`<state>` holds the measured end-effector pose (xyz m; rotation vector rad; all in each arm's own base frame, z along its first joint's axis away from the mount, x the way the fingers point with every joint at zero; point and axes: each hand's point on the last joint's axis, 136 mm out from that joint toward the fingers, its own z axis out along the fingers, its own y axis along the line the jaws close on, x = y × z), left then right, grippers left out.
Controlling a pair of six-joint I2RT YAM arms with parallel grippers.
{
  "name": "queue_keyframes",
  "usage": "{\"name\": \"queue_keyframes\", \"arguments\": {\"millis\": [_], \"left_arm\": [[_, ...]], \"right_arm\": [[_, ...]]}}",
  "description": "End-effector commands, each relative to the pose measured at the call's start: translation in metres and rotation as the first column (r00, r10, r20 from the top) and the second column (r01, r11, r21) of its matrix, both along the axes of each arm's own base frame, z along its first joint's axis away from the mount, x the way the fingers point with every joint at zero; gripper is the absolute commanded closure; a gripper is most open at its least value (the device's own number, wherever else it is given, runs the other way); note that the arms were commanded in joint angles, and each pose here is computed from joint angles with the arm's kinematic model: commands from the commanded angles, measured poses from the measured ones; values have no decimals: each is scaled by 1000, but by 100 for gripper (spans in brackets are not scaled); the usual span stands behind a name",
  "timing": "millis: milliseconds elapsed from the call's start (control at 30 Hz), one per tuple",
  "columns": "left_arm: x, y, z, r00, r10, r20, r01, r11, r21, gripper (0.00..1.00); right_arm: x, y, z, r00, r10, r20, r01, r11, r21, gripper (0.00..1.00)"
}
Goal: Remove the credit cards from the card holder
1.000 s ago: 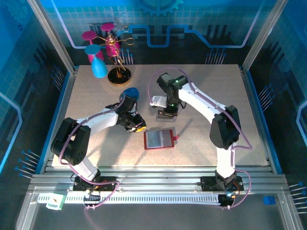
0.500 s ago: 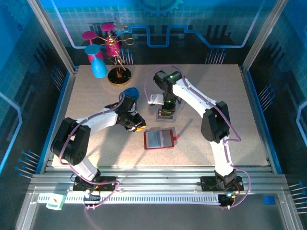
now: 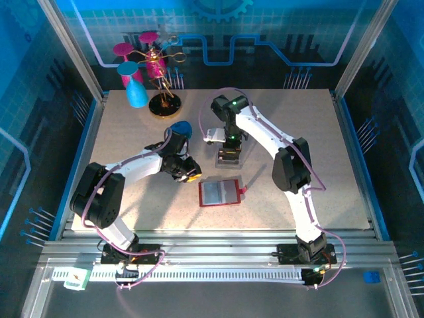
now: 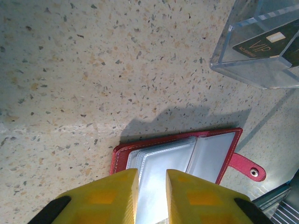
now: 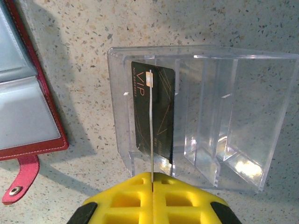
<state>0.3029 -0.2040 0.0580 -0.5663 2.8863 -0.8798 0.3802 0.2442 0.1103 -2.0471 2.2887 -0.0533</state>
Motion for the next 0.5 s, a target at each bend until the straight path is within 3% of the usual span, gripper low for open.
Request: {"name": "queue_keyframes", "arguments": {"millis": [0,467], "left_arm": [[5,-1,9,1000,5,9,-5,1000,-21,77],[6,3,4,1000,27,-2,-27,1000,-13,77]], "right_arm": [[-1,-5,-5,999,8,-40,-9,1000,-14,100],[-13,-6,-23,992,-5,-130,5,1000,4,99]]}}
